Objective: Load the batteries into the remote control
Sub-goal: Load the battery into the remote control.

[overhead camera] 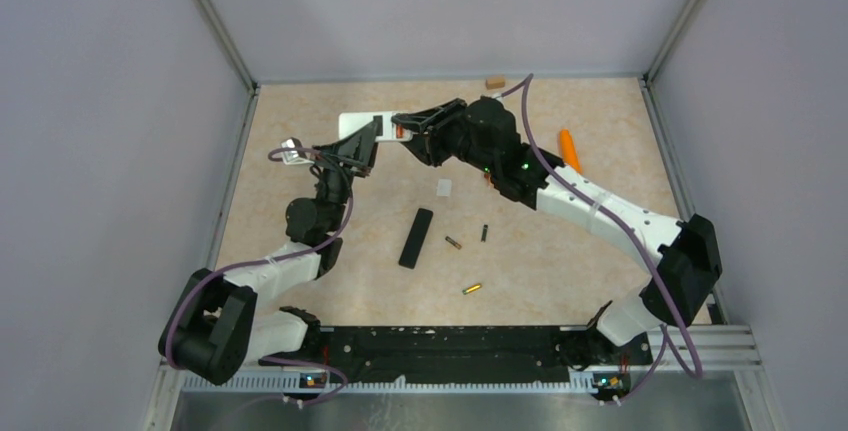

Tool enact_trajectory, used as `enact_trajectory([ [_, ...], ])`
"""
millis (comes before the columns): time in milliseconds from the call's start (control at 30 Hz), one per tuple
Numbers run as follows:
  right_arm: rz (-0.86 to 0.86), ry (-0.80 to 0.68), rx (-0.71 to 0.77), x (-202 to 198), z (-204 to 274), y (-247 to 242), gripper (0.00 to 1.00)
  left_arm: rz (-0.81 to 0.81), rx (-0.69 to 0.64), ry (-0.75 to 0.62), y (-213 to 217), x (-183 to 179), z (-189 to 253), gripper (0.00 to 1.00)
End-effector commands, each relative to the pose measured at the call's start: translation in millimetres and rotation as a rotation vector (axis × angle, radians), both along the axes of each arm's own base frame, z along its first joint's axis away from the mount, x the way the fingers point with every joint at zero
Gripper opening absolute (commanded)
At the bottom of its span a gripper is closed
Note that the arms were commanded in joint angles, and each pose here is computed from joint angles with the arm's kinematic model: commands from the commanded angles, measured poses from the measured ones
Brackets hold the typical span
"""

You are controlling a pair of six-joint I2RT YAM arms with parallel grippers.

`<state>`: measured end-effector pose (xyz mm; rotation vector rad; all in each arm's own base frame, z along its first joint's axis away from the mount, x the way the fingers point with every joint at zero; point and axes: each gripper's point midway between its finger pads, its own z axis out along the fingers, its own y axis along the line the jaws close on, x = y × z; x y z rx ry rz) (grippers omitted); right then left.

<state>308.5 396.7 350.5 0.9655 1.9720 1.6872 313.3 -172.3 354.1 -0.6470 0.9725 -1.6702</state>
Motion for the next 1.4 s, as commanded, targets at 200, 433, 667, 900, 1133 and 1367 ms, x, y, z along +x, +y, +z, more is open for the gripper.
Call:
enact_trajectory([
  [200,0.008,-0.045,0.041,0,17,-3,0.50,-0.011,-0.022,-0.094,1,-9,27,0.00],
  [433,0.020,-0.176,-0.004,-1,27,-25,0.84,0.030,0.024,-0.048,4,-2,16,0.00],
  [667,0.201,-0.506,-0.185,-26,6,-60,0.91,-0.054,0.189,0.031,-13,0,-5,0.00],
  [900,0.281,-0.741,-0.395,-49,-11,-81,0.89,-0.164,0.315,0.027,-32,-16,-14,0.00],
  [1133,0.256,-0.711,-0.489,-36,-9,-85,0.73,-0.237,0.345,0.000,-40,-31,-15,0.00],
  [1367,0.257,-0.684,-0.492,-29,-18,-80,0.57,-0.275,0.358,-0.034,-44,-40,-13,0.00],
])
